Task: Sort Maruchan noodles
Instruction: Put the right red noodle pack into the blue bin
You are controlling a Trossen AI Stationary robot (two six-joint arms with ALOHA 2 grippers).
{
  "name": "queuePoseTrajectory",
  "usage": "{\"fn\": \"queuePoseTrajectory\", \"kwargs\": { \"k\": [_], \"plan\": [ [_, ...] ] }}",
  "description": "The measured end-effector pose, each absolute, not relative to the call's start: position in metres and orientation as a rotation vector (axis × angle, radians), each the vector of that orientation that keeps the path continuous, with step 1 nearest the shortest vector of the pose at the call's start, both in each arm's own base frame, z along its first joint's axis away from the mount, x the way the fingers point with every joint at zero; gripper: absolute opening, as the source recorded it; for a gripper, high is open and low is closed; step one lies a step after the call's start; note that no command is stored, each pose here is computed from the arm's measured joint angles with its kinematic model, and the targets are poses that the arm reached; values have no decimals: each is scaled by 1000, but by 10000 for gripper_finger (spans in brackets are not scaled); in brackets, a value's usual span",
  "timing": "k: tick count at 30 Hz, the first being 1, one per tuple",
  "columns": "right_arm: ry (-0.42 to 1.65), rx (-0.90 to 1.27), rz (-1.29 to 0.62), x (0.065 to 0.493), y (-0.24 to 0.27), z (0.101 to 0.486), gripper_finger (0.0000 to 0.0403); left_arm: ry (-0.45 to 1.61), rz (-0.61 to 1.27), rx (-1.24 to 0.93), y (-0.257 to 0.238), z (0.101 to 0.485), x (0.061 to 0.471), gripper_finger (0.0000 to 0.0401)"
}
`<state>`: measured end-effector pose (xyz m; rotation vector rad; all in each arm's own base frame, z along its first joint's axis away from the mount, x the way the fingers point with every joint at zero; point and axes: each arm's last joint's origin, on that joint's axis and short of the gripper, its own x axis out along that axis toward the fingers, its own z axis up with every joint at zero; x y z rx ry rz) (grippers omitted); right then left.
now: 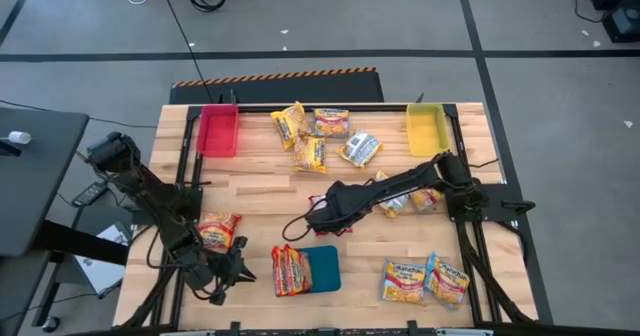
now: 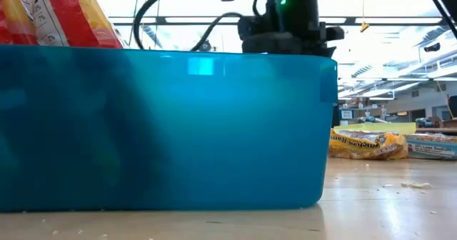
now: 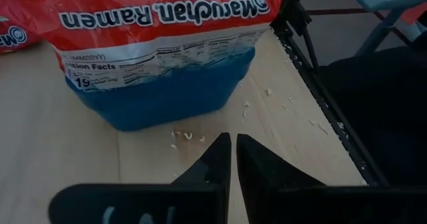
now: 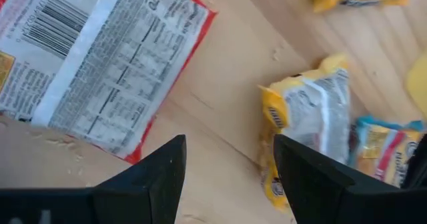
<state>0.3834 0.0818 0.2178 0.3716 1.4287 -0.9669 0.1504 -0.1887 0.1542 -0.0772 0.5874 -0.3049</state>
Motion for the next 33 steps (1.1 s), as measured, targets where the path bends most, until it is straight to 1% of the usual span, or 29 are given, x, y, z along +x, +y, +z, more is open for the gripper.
{"fn": "queuePoseTrajectory", "kwargs": {
  "k": [3,6,9,11,15,17,19,22,25,28,33],
  "plan": [
    [1416,372,-1002,371,84,219,231,588,-305,-77,-189,154,150,29],
    [1410,391,-1069,349,86,215,231,588,-305,-77,-189,154,150,29],
    [1310,473,-1109,326,91,212,231,586,-309,-65,-189,154,150,29],
    [1175,561,-1077,320,98,205,229,578,-306,-40,-188,154,151,29],
    [949,682,-918,314,111,191,225,549,-247,-22,-185,155,154,29],
    [863,723,-892,311,113,182,225,540,-219,-22,-182,155,156,29],
    [787,764,-909,306,112,171,226,534,-200,-35,-180,155,159,29],
    [699,825,-931,301,110,153,227,517,-186,-50,-178,157,164,29],
    [640,886,-890,301,109,138,227,520,-221,-64,-176,158,168,29],
    [568,936,-844,300,108,129,227,553,-271,-88,-176,158,170,29],
    [498,946,-831,300,99,122,227,559,-261,-115,-173,158,172,29]
  ]
}}
